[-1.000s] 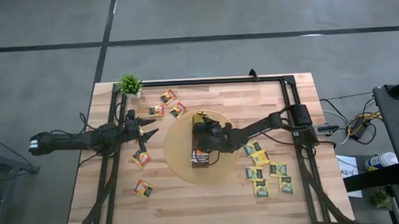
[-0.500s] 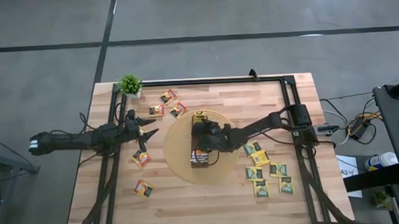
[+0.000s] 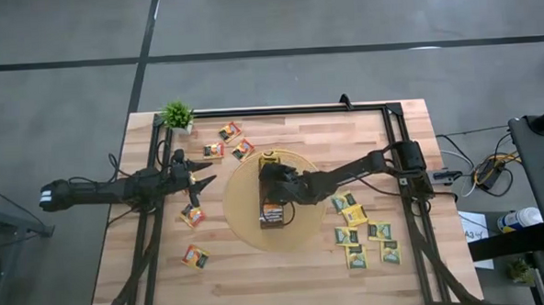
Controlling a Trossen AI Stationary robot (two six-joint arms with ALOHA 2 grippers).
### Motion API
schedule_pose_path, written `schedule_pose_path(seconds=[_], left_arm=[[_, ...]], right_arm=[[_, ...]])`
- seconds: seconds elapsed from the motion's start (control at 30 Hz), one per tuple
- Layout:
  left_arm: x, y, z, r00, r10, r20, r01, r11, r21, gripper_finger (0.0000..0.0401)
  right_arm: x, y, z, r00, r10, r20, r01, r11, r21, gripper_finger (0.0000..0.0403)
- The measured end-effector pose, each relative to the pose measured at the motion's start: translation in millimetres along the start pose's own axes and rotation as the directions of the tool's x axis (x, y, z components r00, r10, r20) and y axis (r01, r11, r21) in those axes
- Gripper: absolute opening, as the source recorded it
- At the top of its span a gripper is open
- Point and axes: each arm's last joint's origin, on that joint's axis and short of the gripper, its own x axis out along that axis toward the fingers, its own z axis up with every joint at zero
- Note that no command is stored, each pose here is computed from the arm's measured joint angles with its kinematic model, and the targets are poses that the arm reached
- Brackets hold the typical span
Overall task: Pick & Place Tea
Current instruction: Put the yellow tea bag into the top section of the wooden organizer
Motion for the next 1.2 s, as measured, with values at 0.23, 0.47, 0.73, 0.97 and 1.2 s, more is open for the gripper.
schedule_pose_path(seconds=[0.23,0.47,0.73,0.97,1.2], left_arm=[[0.0,-0.1,-0.1,1.000,-0.001,0.000,0.001,1.000,0.000,0.0202],[0.0,0.0,0.0,1.000,0.000,0.000,0.000,1.000,0.000,0.0202],[0.0,0.0,0.0,1.000,0.000,0.000,0.000,1.000,0.000,0.0202],[0.0,0.0,-0.1,1.000,0.000,0.000,0.000,1.000,0.000,0.0202],[0.1,0.0,-0.2,1.000,0.000,-0.002,0.000,1.000,0.001,0.0202]], right_arm=[[1.8,-7.6,-7.7,0.999,0.030,-0.041,-0.026,0.996,0.087,0.0123],[-3.4,-28.5,-22.2,0.991,-0.012,-0.132,0.047,0.963,0.267,0.0173],[-41.8,-47.9,-70.0,0.956,0.019,0.294,-0.234,0.655,0.718,0.0180],[-32.6,-47.1,-107.4,0.695,-0.038,0.718,-0.695,0.221,0.684,0.0166],[18.2,-25.1,-102.8,0.724,0.037,0.689,-0.690,0.032,0.723,0.0158]])
